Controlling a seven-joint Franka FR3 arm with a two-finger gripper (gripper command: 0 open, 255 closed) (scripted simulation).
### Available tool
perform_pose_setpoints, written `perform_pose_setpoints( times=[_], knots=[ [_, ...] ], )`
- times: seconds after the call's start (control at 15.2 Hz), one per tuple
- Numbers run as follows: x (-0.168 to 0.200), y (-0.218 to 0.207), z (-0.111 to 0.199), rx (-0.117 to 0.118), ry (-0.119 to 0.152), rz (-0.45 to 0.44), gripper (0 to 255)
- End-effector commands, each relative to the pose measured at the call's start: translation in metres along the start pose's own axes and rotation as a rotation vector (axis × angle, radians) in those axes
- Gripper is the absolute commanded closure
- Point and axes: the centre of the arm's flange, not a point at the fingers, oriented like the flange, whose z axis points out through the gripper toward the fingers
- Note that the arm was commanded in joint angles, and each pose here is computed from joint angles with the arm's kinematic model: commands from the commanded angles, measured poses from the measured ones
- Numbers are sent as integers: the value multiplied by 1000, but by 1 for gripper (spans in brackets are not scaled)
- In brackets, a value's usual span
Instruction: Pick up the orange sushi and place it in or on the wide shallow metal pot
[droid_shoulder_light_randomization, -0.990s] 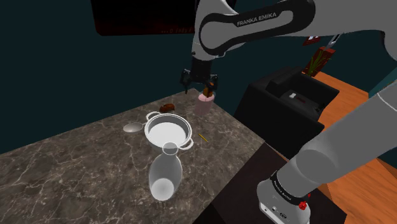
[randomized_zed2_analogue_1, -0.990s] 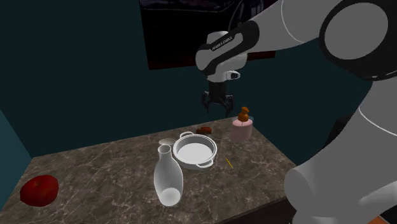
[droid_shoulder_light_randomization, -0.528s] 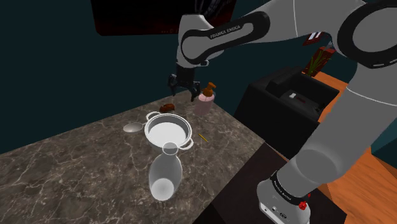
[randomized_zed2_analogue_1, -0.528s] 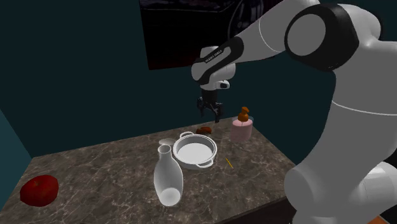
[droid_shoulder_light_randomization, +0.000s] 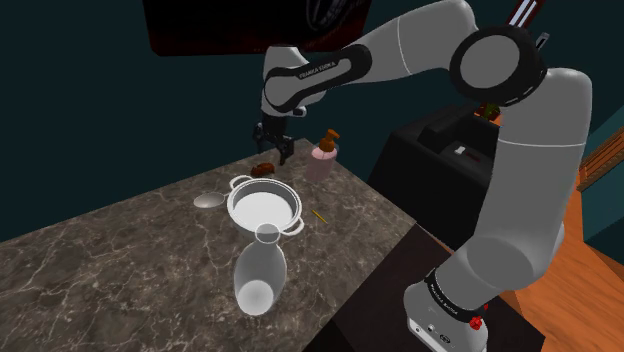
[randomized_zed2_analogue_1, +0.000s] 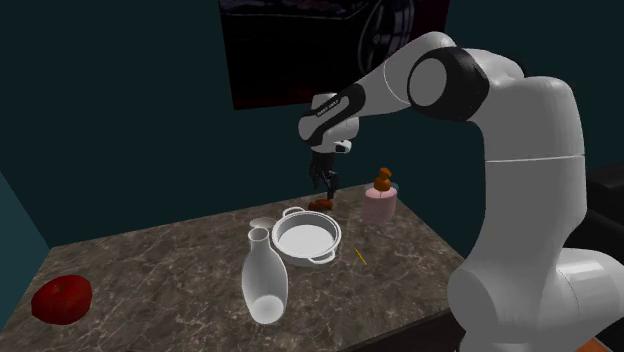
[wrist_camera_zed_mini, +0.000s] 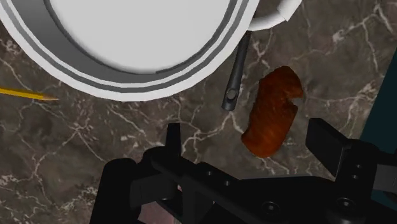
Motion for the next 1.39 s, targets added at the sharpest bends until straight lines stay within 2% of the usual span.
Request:
perform_pose_setpoints(
  times=[0.0, 0.2, 0.73, 1.19, 1.25, 1.32],
  knots=[
    [10, -20, 16, 2, -7, 68, 0],
    [25, -42, 36, 5, -18, 149, 0],
    [25, -42, 76, 5, -18, 149, 0],
    [25, -43, 76, 5, -18, 149, 0],
    [25, -43, 76, 5, -18, 149, 255],
    [25, -43, 76, 5, -18, 149, 255]
  ],
)
